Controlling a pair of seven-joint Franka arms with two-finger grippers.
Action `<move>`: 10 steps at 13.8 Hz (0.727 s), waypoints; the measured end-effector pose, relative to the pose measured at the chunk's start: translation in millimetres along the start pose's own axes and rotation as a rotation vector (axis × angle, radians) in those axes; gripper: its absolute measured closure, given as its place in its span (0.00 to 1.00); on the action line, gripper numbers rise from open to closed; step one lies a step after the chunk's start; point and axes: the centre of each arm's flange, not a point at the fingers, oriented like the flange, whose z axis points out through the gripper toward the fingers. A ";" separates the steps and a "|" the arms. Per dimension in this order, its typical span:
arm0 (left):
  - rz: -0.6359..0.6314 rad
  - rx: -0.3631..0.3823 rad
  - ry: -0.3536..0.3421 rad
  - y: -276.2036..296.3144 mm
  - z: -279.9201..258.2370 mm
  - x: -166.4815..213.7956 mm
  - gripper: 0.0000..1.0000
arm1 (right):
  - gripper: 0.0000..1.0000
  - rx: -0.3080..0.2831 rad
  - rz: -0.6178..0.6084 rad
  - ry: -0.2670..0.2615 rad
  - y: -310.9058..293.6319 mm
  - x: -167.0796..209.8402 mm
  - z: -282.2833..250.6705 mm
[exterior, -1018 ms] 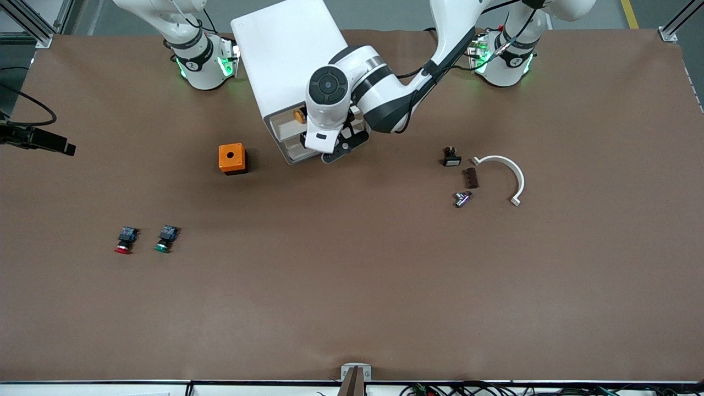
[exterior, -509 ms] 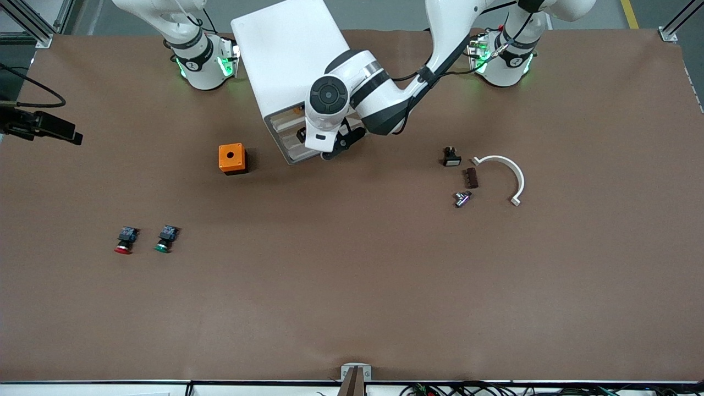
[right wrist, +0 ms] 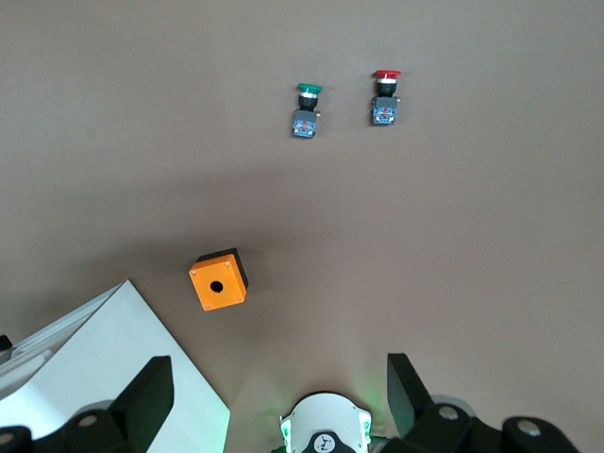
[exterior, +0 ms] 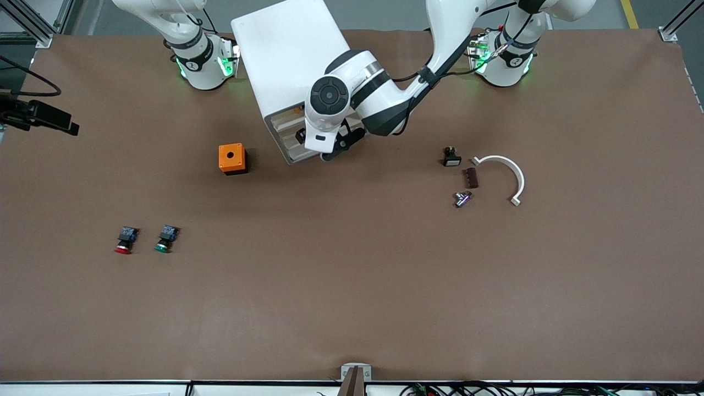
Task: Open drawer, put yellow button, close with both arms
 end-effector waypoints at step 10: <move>0.014 -0.012 0.204 -59.3 -173.7 140.4 0.00 | 0.00 0.020 0.006 0.110 6.7 -42.1 -3.8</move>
